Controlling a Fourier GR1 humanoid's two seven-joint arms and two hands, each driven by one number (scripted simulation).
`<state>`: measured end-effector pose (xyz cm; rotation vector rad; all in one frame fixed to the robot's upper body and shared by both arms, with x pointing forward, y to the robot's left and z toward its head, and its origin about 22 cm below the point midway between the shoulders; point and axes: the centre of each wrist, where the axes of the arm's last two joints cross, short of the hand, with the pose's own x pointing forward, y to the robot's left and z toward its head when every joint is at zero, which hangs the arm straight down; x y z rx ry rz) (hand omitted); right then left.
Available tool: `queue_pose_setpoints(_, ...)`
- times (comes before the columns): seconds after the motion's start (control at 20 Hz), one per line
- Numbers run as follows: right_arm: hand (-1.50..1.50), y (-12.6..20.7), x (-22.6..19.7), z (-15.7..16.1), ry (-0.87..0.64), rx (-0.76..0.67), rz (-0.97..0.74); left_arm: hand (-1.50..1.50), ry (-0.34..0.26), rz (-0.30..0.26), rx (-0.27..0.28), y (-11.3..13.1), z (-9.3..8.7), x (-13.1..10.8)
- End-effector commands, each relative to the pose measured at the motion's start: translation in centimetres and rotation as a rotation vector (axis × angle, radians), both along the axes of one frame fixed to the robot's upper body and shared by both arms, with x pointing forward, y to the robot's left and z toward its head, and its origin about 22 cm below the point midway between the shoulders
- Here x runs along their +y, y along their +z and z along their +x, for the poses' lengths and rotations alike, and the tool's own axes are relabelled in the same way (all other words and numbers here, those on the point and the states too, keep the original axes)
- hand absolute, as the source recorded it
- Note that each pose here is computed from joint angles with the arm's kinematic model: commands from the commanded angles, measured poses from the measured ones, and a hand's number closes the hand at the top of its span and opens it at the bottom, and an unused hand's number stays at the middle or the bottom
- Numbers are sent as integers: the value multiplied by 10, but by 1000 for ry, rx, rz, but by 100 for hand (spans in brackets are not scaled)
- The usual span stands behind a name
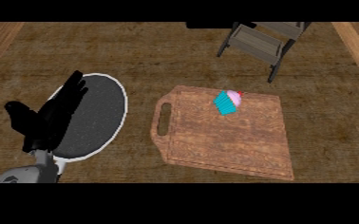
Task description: Pick the squash from the cutting board and place it in the tiered basket
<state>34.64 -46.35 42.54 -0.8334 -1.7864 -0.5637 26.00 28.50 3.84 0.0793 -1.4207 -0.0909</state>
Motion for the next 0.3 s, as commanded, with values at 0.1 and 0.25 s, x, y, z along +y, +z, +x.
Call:
queue_pose_setpoints(0.1, -150, 6, -56, -55, -1, -2, -17, 0, 7, 2, 13, -4, -6, 14)
queue_pose_setpoints(0.25, -150, 8, -78, -80, 1, 4, -27, 0, -10, -1, -9, -9, -8, 12)
